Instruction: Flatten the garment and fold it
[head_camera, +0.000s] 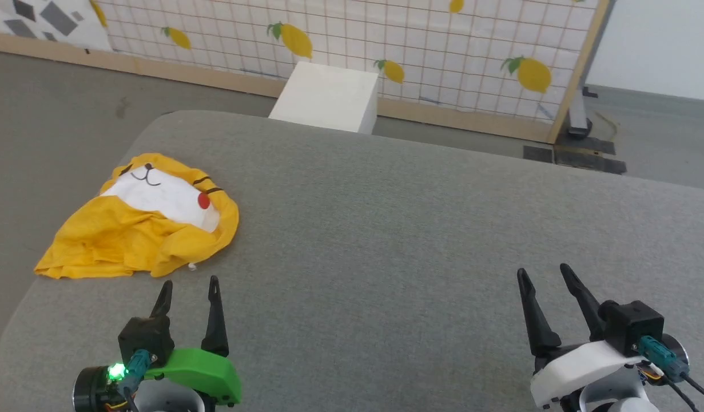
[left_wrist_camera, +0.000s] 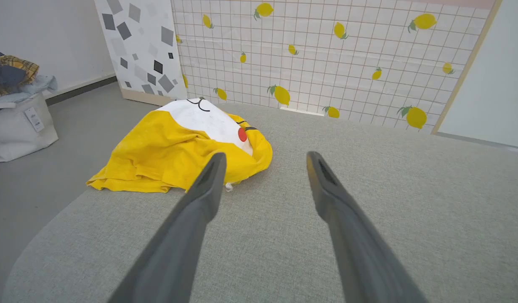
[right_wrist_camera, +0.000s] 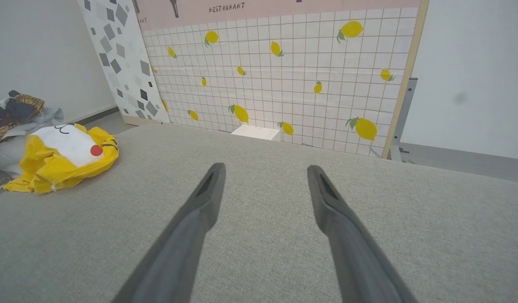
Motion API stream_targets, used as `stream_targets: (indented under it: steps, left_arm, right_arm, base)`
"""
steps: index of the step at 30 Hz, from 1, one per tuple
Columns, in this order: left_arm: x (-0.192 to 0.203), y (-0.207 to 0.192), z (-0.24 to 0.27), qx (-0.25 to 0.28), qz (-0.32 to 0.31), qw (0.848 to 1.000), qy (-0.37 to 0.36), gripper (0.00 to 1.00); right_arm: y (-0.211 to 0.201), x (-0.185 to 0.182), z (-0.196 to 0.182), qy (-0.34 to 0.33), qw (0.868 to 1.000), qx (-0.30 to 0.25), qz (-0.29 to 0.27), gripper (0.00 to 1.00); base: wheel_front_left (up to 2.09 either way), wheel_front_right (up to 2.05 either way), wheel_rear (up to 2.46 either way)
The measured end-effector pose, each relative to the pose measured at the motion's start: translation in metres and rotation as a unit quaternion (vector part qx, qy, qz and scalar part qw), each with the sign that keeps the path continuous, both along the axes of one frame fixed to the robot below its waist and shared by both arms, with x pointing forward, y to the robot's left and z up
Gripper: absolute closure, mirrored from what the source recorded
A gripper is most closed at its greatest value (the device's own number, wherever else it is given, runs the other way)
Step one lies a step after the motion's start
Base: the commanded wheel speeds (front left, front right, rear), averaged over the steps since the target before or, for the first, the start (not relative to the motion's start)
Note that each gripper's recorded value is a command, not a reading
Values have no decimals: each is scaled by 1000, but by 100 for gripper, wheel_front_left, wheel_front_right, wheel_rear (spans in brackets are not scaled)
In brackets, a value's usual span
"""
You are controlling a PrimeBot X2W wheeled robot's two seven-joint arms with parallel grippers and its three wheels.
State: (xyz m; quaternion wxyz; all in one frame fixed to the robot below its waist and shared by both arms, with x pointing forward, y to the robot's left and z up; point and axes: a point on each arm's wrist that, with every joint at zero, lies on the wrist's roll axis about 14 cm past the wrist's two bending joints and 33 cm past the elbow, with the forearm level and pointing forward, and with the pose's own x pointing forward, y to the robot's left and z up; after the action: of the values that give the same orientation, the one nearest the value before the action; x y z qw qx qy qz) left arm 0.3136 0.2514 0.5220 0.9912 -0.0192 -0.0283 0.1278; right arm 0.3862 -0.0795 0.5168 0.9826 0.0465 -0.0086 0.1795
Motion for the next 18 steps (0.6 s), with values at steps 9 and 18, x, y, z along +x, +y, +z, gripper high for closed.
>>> stream_targets:
  steps: [9, 18]
  left_arm:
    - [-21, 18, -3, -6, 36, 999, -3, 0]
    - [-45, 36, -4, -9, 77, 997, -13, 0]
  right_arm:
    - [21, 2, -1, 0, 1000, 8, 30, 0]
    - [46, 3, -2, 1, 998, 19, 63, 0]
  base:
    - [0, 0, 0]
    - [0, 0, 0]
